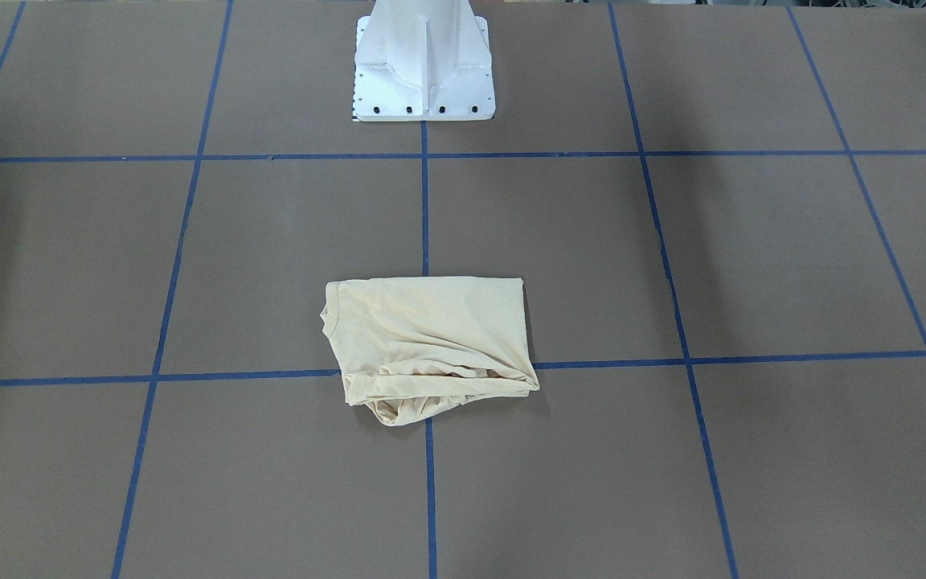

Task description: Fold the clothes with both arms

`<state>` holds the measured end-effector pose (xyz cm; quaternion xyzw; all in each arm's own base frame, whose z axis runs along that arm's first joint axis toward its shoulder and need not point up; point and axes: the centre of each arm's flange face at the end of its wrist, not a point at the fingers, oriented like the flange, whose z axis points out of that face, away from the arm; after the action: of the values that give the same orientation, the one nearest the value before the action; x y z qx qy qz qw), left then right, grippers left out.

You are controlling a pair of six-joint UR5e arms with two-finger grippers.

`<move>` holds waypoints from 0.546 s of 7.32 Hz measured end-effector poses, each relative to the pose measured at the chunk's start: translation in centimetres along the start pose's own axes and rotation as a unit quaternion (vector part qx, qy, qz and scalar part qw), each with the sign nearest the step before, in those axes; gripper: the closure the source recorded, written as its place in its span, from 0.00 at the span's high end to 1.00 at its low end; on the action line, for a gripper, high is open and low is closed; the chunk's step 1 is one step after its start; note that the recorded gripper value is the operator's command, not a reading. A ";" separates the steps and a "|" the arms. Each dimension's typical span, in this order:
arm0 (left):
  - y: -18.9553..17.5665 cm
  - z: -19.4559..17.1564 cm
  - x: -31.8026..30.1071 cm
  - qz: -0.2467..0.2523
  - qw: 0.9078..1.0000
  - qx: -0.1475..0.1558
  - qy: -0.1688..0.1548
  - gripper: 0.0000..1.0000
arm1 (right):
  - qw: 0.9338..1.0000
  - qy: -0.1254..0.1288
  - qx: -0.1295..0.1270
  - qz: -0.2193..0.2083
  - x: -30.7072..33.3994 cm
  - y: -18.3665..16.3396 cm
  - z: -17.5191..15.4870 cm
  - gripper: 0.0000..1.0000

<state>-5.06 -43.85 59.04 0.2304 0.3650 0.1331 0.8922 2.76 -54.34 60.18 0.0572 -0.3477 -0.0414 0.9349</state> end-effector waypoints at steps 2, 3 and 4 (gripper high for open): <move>-0.5 -0.1 0.2 0.004 1.000 0.003 0.002 0.99 | 1.000 -0.012 0.000 -0.001 -0.3 0.1 -0.1 1.00; -0.6 -0.2 0.3 0.006 1.000 0.005 0.004 0.99 | 1.000 -0.013 0.002 -0.002 -0.4 0.1 -0.2 1.00; -0.9 -0.4 0.5 0.009 1.000 0.008 0.004 0.99 | 1.000 -0.014 0.003 -0.004 -0.6 0.1 -0.3 1.00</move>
<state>-4.94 -44.32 58.01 0.2402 0.3677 0.1390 0.8876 2.53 -54.13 59.58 0.0609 -0.3605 -0.0445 0.9297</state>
